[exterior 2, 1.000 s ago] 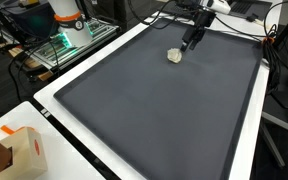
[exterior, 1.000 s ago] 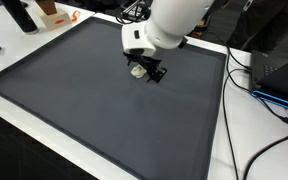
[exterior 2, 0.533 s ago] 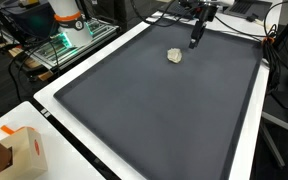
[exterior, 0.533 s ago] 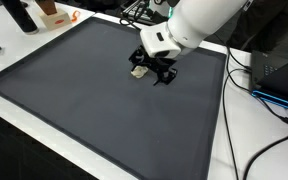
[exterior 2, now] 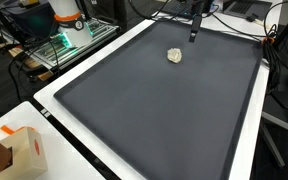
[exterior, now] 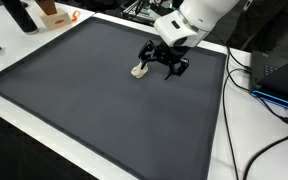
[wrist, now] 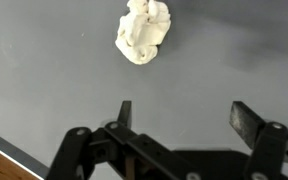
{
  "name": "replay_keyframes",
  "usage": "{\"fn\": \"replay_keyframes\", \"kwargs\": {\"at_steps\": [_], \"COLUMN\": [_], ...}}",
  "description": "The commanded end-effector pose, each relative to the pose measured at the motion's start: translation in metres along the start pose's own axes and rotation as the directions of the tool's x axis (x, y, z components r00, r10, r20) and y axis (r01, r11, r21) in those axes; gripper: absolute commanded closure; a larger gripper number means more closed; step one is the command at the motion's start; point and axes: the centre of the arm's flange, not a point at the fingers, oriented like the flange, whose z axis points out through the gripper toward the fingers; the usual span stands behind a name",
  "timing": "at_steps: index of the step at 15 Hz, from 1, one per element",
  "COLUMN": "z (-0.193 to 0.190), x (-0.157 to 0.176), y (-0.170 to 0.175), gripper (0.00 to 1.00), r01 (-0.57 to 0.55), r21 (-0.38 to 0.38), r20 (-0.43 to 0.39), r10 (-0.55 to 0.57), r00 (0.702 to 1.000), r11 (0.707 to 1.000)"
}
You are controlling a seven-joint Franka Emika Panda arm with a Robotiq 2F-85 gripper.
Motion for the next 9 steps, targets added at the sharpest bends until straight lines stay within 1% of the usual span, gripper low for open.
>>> {"fn": "replay_keyframes", "kwargs": {"at_steps": [1,5,8,9], "z": [-0.01,-0.016,-0.016,-0.016], "x": [-0.036,-0.053,-0.066,-0.069], "y": [0.002,-0.001,-0.003,-0.003], "gripper": [0.0,0.0,0.0,0.0], "r01": [0.078,0.138,0.185,0.185], "r21": [0.013,0.017,0.034,0.037], "r20": [-0.024,-0.042,-0.054,-0.041], "r10": [-0.077,-0.137,-0.183,-0.184], "r00": [0.997,0.99,0.982,0.982], "r11": [0.997,0.99,0.982,0.982]}}
